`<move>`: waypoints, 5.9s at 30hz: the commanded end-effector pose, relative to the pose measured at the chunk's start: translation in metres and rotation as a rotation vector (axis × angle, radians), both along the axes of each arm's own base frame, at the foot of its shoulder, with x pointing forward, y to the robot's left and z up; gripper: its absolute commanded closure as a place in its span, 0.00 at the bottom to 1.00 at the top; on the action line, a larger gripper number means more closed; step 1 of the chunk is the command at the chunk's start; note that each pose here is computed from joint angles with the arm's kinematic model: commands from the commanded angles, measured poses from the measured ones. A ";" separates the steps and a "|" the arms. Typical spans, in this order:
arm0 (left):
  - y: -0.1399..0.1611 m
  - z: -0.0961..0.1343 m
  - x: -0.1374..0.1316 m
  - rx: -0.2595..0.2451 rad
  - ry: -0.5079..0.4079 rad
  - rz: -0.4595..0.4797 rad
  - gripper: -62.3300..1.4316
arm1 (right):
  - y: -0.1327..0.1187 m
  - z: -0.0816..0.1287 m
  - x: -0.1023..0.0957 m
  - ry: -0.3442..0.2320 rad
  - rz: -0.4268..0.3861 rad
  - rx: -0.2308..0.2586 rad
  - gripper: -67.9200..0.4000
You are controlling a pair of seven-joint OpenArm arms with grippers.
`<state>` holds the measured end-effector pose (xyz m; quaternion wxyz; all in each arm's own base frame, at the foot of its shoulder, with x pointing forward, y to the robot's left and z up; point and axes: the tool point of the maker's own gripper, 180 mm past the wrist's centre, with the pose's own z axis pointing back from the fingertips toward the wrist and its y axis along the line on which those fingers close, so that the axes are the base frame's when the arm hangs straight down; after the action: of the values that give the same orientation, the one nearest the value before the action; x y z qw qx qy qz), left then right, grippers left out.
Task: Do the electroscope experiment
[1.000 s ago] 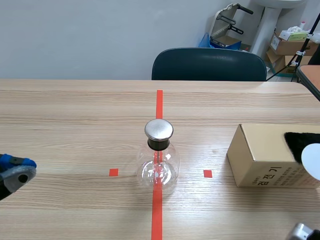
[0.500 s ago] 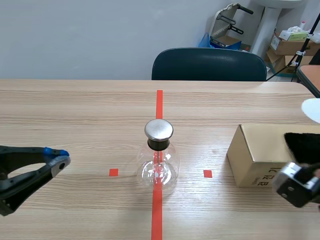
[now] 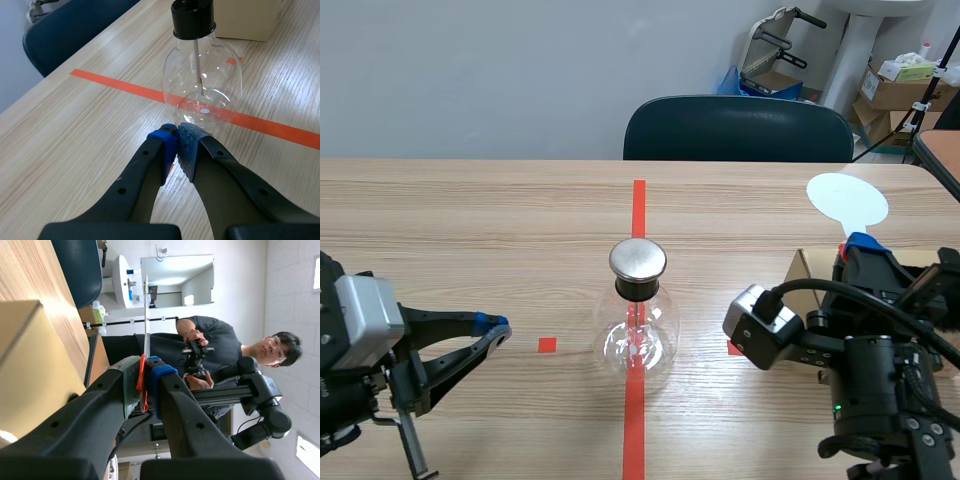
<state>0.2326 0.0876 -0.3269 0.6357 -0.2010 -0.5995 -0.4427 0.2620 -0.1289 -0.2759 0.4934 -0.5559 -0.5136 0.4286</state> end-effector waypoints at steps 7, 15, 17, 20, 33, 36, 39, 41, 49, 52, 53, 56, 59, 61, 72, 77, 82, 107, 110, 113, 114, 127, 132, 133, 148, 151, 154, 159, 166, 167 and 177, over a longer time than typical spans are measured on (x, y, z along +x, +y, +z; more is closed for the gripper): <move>-0.013 -0.023 0.000 0.013 0.033 -0.051 0.91 | 0.021 0.000 0.007 0.018 0.030 0.031 0.98; -0.023 -0.051 -0.012 0.020 0.122 -0.060 0.91 | 0.047 -0.005 0.003 0.048 0.119 0.031 0.98; -0.026 -0.055 -0.015 0.019 0.136 -0.062 0.91 | 0.053 -0.006 0.001 0.053 0.143 0.028 0.98; -0.030 -0.059 -0.017 0.021 0.152 -0.064 0.91 | 0.059 -0.008 -0.001 0.063 0.169 0.021 0.98; -0.030 -0.059 -0.013 0.038 0.104 -0.042 0.91 | 0.062 0.004 0.003 0.024 0.224 -0.003 0.98; -0.032 -0.060 -0.014 0.032 0.107 -0.041 0.91 | 0.061 0.003 0.003 0.029 0.233 -0.017 0.98; -0.037 -0.063 -0.019 0.028 0.119 -0.069 0.91 | 0.062 0.003 0.003 0.027 0.243 -0.029 0.98; -0.043 -0.063 -0.024 0.015 0.122 -0.098 0.91 | 0.063 0.003 0.002 0.027 0.249 -0.033 0.98; -0.066 -0.067 -0.032 -0.007 0.102 -0.117 0.91 | 0.067 0.004 0.001 0.024 0.264 -0.033 0.98; -0.071 -0.068 -0.028 -0.011 0.109 -0.101 0.91 | 0.067 0.003 0.001 0.025 0.265 -0.033 0.98; -0.072 -0.066 -0.024 -0.018 0.108 -0.089 0.91 | 0.067 0.003 0.001 0.025 0.266 -0.033 0.98; -0.074 -0.064 -0.011 -0.021 0.117 -0.061 0.91 | 0.067 0.003 0.001 0.025 0.266 -0.033 0.98; -0.075 -0.058 0.000 -0.040 0.117 -0.044 0.91 | 0.067 0.003 0.001 0.025 0.266 -0.034 0.98; -0.077 -0.055 0.008 -0.049 0.118 -0.033 0.91 | 0.067 0.003 0.001 0.025 0.266 -0.034 0.98; -0.081 -0.047 0.028 -0.063 0.120 -0.004 0.91 | 0.067 0.003 0.001 0.025 0.264 -0.034 0.98; -0.081 -0.047 0.028 -0.061 0.120 -0.004 0.91 | 0.067 0.003 0.001 0.026 0.264 -0.034 0.98; -0.076 -0.049 0.027 -0.050 0.122 -0.007 0.91 | 0.067 0.003 0.001 0.026 0.264 -0.034 0.98; -0.058 -0.062 0.022 -0.018 0.154 0.001 0.91 | 0.067 0.003 0.001 0.026 0.263 -0.034 0.98; -0.058 -0.062 0.022 -0.017 0.154 0.001 0.91 | 0.066 0.003 0.001 0.026 0.260 -0.033 0.98; -0.058 -0.062 0.022 -0.016 0.154 0.001 0.91 | 0.066 0.003 0.001 0.026 0.259 -0.033 0.98; -0.058 -0.062 0.022 -0.016 0.154 0.001 0.91 | 0.065 0.003 0.001 0.026 0.257 -0.033 0.98; -0.057 -0.062 0.022 -0.015 0.154 0.001 0.91 | 0.065 0.003 0.001 0.026 0.257 -0.033 0.98; -0.057 -0.062 0.022 -0.015 0.154 0.001 0.91 | 0.065 0.003 0.001 0.026 0.257 -0.033 0.98; -0.057 -0.062 0.022 -0.015 0.154 0.001 0.91 | 0.065 0.003 0.001 0.026 0.257 -0.033 0.98; -0.057 -0.062 0.022 -0.014 0.154 0.001 0.91 | 0.065 0.003 0.001 0.026 0.257 -0.033 0.98; -0.057 -0.062 0.022 -0.015 0.154 0.001 0.91 | 0.065 0.003 0.001 0.026 0.257 -0.033 0.98; -0.057 -0.062 0.022 -0.015 0.154 0.001 0.91 | 0.065 0.003 0.001 0.026 0.257 -0.033 0.98; -0.057 -0.061 0.022 -0.020 0.151 0.000 0.91 | 0.065 0.003 0.001 0.026 0.257 -0.033 0.98; -0.057 -0.061 0.022 -0.020 0.151 -0.001 0.91 | 0.065 0.003 0.001 0.026 0.257 -0.033 0.98; -0.057 -0.061 0.022 -0.020 0.151 -0.001 0.91 | 0.065 0.003 0.001 0.026 0.257 -0.033 0.98; -0.057 -0.061 0.022 -0.019 0.151 0.000 0.91 | 0.065 0.003 0.001 0.026 0.257 -0.033 0.98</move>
<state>0.2500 0.0306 -0.3965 0.6855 -0.2374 -0.5397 -0.4271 0.2575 -0.0614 -0.2855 0.4418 -0.4767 -0.5573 0.5168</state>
